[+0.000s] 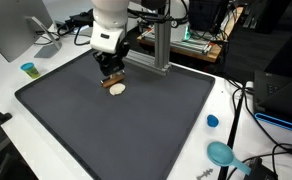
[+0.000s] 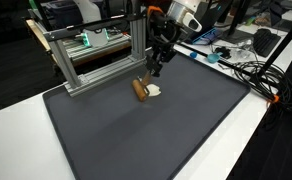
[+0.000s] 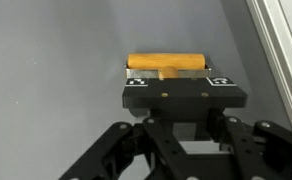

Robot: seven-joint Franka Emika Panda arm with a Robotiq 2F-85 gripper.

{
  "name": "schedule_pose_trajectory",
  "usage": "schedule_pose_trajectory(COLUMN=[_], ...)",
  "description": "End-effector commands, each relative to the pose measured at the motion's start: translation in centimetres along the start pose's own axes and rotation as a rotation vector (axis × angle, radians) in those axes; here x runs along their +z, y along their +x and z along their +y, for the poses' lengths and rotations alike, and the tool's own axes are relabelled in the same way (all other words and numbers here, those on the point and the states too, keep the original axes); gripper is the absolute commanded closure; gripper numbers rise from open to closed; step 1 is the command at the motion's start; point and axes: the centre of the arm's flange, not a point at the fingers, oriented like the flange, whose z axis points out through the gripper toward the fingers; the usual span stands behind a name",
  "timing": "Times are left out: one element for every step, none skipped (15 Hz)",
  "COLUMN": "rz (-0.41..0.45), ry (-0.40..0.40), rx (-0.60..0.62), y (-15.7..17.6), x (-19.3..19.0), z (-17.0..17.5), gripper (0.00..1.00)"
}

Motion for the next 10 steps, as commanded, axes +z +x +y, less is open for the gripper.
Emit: schedule_pose_trajectory(rz=[0.001, 0.011, 0.014, 0.016, 0.010, 0.012, 0.015, 0.015, 0.012, 0.011], ry=[-0.004, -0.017, -0.034, -0.048, -0.063, -0.069, -0.064, -0.052, -0.044, -0.042], rx=[0.060, 0.068, 0.068, 0.063, 0.064, 0.063, 0.060, 0.046, 0.041, 0.036], y=[-1.2, -1.6, -1.6, -1.5, -1.2, -0.9, -0.6, -0.1, 0.4, 0.8], x=[-1.6, -2.8, -3.9, -4.8, -5.5, -6.0, -6.4, -6.4, -6.3, -6.0], z=[0.2, -0.1, -0.4, -0.5, -0.4, -0.1, 0.1, 0.4, 0.6, 0.8], gripper=[0.79, 0.79, 0.79, 0.79, 0.79, 0.79, 0.79, 0.79, 0.79, 0.79])
